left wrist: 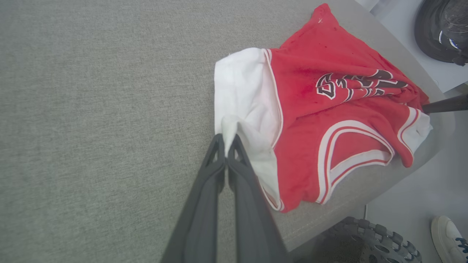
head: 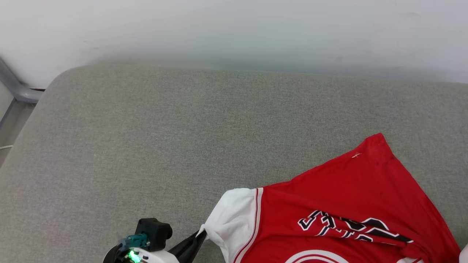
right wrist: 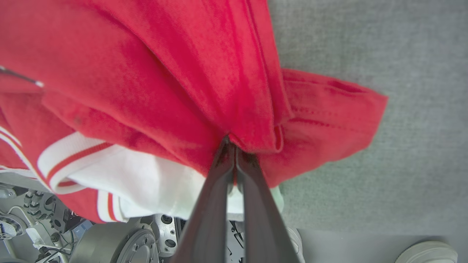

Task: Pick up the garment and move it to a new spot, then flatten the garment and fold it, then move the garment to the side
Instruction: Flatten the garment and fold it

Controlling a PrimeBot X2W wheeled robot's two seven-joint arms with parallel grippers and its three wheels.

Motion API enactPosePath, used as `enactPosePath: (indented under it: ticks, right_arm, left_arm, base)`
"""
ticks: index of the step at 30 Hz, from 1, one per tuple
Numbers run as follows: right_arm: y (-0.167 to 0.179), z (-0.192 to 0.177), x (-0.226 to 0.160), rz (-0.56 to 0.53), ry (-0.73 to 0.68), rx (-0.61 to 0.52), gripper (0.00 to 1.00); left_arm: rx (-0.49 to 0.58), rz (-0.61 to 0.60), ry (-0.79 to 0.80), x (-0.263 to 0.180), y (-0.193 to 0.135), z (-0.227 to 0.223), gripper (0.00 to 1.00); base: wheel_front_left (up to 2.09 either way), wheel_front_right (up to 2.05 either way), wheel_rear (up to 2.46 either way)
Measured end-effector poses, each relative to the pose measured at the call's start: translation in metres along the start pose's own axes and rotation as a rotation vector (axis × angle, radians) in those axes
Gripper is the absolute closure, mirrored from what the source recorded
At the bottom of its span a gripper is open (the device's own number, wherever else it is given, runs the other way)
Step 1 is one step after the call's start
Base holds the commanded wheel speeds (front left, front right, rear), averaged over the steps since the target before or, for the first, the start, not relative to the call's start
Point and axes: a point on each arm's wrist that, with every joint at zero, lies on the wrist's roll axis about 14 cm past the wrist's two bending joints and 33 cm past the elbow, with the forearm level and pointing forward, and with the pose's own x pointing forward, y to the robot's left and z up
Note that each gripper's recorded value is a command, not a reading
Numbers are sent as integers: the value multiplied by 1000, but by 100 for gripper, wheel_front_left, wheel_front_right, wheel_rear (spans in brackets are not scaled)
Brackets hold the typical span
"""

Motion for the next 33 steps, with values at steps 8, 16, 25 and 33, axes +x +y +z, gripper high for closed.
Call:
enactPosePath:
  ticks: [8,16,25,33]
  right_arm:
    - [18,20,-5,57,-33,-23,0]
    - [63,115,-43,96,-172,-228,0]
    - [110,178,-25,66,-122,-344,0]
    - [105,202,25,-38,-9,-334,0]
  left_arm:
    - [8,-3,-7,0,0,3,100]
    - [11,-8,-17,5,2,10,100]
    - [15,17,-20,15,15,17,100]
    - [-16,66,0,16,29,10,100]
  base:
    - [0,0,0]
    - [0,0,0]
    - [0,0,0]
    - [0,0,0]
